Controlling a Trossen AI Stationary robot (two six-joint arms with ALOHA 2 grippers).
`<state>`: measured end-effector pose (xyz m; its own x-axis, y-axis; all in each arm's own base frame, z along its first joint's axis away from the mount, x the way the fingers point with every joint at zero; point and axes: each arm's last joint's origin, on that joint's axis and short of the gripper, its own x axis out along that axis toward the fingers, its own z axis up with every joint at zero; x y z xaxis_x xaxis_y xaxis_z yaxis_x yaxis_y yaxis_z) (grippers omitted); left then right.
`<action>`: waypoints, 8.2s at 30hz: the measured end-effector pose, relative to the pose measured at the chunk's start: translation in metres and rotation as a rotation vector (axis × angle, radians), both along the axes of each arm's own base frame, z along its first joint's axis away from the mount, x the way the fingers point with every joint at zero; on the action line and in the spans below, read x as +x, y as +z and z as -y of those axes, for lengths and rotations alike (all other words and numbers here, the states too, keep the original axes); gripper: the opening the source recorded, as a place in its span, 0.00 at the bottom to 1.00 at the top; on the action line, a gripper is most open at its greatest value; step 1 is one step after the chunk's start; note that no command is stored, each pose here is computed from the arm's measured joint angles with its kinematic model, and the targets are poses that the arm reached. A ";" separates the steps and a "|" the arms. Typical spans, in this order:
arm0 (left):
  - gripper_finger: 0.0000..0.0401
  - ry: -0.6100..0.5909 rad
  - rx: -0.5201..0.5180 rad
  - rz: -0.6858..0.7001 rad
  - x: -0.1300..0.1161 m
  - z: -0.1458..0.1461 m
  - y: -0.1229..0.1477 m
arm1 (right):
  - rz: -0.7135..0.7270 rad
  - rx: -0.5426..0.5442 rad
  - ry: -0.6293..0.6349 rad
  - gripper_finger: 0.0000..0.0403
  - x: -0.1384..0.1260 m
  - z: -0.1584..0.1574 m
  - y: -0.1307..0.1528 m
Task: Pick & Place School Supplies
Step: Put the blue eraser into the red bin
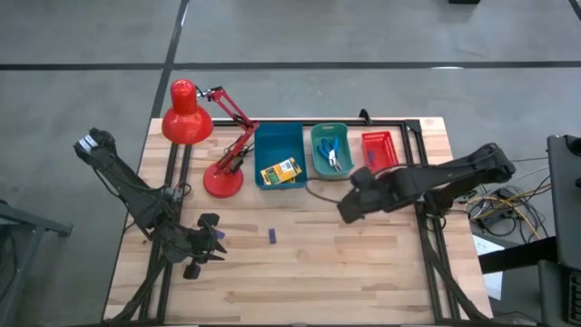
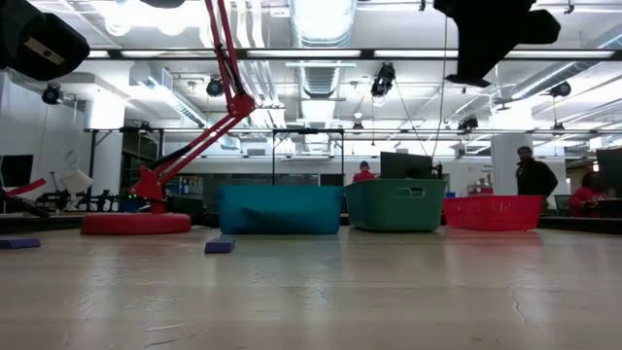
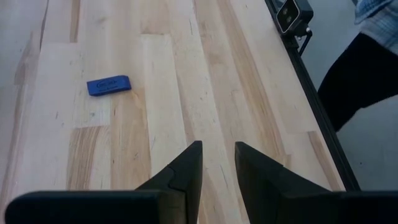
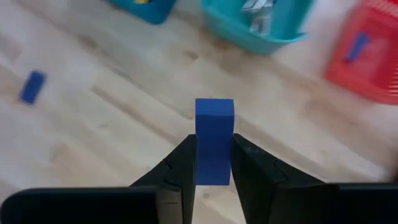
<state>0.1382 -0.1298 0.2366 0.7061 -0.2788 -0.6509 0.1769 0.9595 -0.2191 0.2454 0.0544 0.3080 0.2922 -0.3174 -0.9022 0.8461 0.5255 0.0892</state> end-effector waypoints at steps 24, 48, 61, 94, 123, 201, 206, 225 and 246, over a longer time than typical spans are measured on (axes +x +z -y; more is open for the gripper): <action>0.25 0.000 0.000 0.001 0.000 0.000 0.000 | -0.138 0.013 -0.317 0.21 -0.047 0.163 0.002; 0.25 0.001 -0.001 0.001 0.000 0.000 0.000 | -0.015 0.181 -0.549 0.23 -0.097 0.227 -0.103; 0.25 0.001 0.000 0.001 0.000 0.000 0.000 | 0.015 0.175 -0.557 0.36 -0.096 0.228 -0.106; 0.25 0.000 0.000 0.000 0.000 0.000 0.000 | 0.507 -0.011 0.481 0.36 0.035 0.088 -0.040; 0.25 0.000 0.001 -0.001 0.000 0.000 0.000 | 0.719 -0.104 0.706 0.36 0.064 0.022 -0.042; 0.25 0.406 0.182 -0.355 -0.016 -0.010 -0.046 | 0.713 -0.101 0.705 0.36 0.064 0.022 -0.042; 0.25 0.377 0.158 -0.316 -0.012 -0.006 -0.045 | 0.713 -0.101 0.705 0.36 0.064 0.022 -0.042; 0.25 0.097 0.328 -0.365 -0.005 -0.014 -0.046 | 0.713 -0.102 0.705 0.36 0.064 0.022 -0.042; 0.25 0.083 0.390 -0.332 -0.007 -0.017 -0.055 | 0.714 -0.102 0.705 0.36 0.064 0.022 -0.042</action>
<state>0.1316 -0.1127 0.1815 0.4535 0.0773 -0.8879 0.0778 0.9890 0.1259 0.3090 0.0324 0.2659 0.9043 0.0707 -0.4210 0.1053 0.9188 0.3805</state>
